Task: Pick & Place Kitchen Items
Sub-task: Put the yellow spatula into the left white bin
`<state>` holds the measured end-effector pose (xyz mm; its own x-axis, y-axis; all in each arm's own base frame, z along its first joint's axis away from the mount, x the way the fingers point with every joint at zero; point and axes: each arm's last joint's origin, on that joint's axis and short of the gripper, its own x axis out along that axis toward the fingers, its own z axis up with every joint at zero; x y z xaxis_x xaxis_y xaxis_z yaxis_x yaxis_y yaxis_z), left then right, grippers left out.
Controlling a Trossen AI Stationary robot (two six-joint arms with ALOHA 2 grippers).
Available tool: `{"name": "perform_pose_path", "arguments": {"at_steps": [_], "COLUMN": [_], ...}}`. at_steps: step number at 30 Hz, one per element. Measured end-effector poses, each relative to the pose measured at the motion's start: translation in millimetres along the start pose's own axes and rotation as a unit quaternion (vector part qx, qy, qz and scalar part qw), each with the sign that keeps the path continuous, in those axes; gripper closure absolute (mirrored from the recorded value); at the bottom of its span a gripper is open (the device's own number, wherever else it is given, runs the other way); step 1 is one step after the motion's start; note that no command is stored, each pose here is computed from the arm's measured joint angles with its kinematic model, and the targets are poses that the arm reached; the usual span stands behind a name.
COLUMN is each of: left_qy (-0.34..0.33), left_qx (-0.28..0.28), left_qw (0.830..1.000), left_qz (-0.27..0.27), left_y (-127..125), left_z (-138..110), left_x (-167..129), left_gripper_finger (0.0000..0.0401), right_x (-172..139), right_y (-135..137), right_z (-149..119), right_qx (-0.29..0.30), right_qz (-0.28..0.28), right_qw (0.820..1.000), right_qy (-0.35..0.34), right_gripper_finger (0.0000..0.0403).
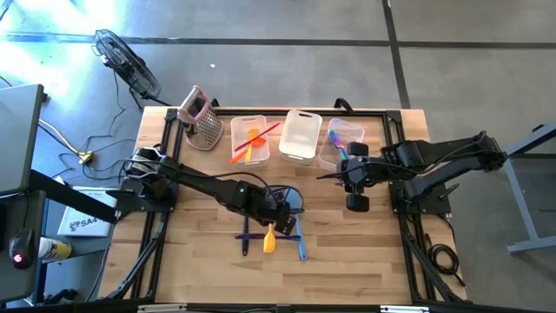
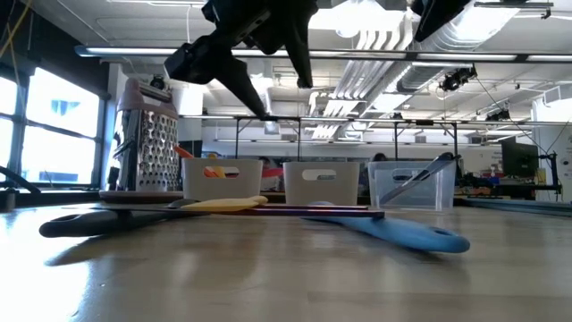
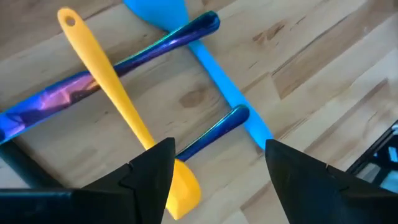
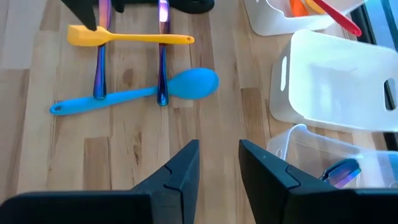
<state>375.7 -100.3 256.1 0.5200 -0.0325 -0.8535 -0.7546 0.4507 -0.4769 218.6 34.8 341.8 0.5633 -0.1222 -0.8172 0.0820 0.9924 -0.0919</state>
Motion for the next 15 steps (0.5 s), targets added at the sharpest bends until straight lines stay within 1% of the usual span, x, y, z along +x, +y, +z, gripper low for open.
{"name": "perform_pose_path", "arguments": {"at_steps": [6,8,12,15], "left_qy": [0.001,-0.001,-0.021,-0.046], "left_qx": [-0.044,-0.060,-0.078,-0.085], "left_qw": [0.999,0.998,0.992,0.986], "left_qz": [-0.023,-0.035,-0.098,-0.134], "left_y": [-4,-7,-19,-31], "left_z": [1,1,5,10], "left_x": [0,0,-2,-11], "left_gripper_finger": [0.0157,0.0157,0.0157,0.0157], "right_x": [0,0,-1,-1], "right_y": [0,1,3,3], "right_z": [0,-1,-8,-11], "right_qx": [-0.048,-0.058,-0.085,-0.099], "right_qz": [0.001,0.012,0.064,0.087], "right_qw": [0.999,0.998,0.993,0.989], "right_qy": [0.000,0.005,0.044,0.061], "right_gripper_finger": [0.0298,0.0298,0.0298,0.0298]}}
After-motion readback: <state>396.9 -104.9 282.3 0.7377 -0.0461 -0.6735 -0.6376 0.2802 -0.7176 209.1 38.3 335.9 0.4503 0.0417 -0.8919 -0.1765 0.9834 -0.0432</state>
